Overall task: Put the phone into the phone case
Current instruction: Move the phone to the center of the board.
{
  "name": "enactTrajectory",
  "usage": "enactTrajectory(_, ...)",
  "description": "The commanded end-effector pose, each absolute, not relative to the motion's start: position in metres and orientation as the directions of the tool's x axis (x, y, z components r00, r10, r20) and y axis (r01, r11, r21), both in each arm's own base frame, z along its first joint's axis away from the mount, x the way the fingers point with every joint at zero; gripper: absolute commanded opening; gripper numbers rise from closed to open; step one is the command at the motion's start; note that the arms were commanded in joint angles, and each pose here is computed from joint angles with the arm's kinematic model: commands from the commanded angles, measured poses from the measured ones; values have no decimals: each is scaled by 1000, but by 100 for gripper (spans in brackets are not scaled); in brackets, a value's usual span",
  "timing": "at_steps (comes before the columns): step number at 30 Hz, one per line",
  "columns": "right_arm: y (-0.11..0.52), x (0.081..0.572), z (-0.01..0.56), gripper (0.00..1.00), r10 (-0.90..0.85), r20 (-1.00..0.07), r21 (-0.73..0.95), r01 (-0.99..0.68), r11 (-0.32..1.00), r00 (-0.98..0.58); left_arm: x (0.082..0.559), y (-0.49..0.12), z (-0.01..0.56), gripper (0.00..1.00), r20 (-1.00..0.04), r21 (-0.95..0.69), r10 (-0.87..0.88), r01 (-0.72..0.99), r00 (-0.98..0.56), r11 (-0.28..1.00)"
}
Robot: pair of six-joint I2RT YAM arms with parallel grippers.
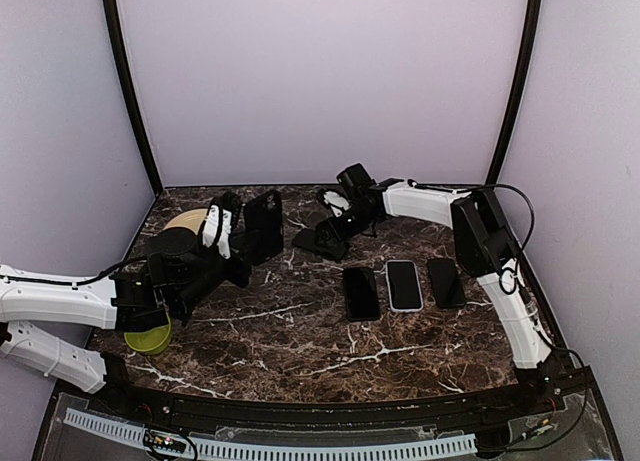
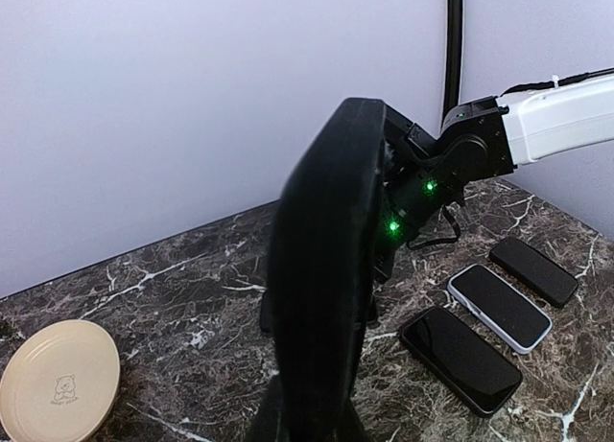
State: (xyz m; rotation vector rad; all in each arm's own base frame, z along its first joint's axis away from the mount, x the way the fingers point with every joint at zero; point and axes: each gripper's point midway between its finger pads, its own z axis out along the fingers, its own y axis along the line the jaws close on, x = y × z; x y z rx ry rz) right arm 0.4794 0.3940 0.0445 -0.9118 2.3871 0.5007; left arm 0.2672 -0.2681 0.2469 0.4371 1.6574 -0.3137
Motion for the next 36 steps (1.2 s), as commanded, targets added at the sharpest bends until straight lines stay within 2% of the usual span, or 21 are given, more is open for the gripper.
enactTrajectory(1,395,471,24,99,-546,-554,172,-728,664,-628,268,-274,263,0,-994,36,81,470,-74,882)
enactTrajectory(5,400,457,15,96,-566,-534,205,-746,634,-628,268,-275,264,0,-994,39,82,474,-72,880)
enactTrajectory(20,399,418,-15,88,-738,-414,-11,-808,589,-533,268,-275,264,0,-993,48,93,475,-71,878)
enactTrajectory(24,393,406,-23,69,-772,-364,-32,-822,569,-521,268,-275,265,0,-993,51,94,475,-68,878)
enactTrajectory(27,393,392,-20,62,-791,-351,-17,-841,540,-501,268,-274,267,0,-994,52,93,472,-65,880)
enactTrajectory(31,404,363,-11,59,-830,-358,9,-890,456,-428,268,-272,270,0,-995,47,84,466,-58,884)
enactTrajectory(36,422,296,0,55,-881,-384,81,-961,265,-275,270,-264,275,0,-995,66,90,430,-36,900)
